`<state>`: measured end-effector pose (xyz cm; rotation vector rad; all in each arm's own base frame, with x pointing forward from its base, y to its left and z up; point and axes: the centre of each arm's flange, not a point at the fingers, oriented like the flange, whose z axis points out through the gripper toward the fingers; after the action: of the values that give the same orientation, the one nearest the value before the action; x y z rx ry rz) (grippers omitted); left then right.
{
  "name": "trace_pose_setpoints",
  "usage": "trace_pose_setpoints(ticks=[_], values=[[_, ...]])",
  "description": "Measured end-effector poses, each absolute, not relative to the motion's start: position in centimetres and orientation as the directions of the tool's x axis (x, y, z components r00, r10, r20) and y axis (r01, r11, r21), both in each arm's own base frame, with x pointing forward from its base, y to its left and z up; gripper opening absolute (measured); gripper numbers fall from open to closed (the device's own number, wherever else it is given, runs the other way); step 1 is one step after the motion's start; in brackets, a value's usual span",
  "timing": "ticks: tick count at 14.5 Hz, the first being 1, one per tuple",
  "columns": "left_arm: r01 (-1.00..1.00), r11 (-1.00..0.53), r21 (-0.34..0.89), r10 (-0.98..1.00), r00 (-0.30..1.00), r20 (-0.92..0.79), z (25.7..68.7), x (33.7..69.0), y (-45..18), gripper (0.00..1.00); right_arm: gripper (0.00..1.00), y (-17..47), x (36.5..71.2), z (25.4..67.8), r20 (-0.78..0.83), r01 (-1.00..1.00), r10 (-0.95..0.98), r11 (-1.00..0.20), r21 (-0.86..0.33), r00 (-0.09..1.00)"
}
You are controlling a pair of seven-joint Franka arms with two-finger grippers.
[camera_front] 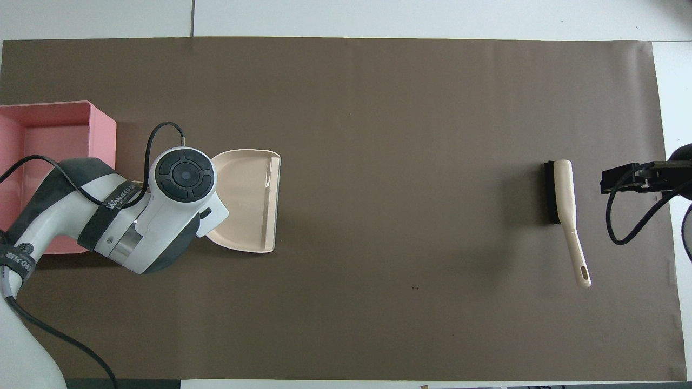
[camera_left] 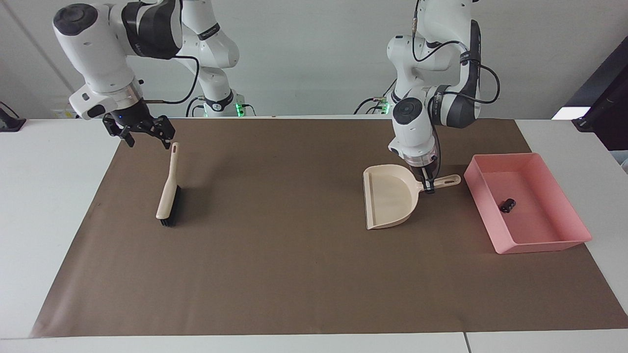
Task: Clean e-waste and dump in bin
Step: 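Lower the dustpan onto the table beside the bin with the left gripper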
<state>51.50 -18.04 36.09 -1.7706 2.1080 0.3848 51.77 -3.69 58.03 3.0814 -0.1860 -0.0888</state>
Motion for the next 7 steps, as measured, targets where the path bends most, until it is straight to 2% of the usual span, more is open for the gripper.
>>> trace_pose_setpoints(ticks=[2, 6, 7], values=[[-0.983, 0.182, -0.02, -0.887, -0.156, -0.436, 35.42, 51.47, -18.06, 0.32, 1.0, -3.83, 52.17, 59.57, -0.09, -0.153, -0.158, -0.986, 0.057, 0.983], [-0.982, 0.185, -0.02, -0.887, -0.158, -0.433, 35.08, 51.45, -18.16, 0.33, 1.0, -4.1, 52.76, 59.21, -0.104, -0.162, -0.167, -0.985, 0.055, 0.98], [-0.982, 0.187, -0.021, -0.887, -0.16, -0.433, 35.09, 51.41, -18.26, 0.36, 1.0, -4.1, 52.87, 59.31, -0.095, -0.163, -0.167, -0.985, 0.051, 0.981]])
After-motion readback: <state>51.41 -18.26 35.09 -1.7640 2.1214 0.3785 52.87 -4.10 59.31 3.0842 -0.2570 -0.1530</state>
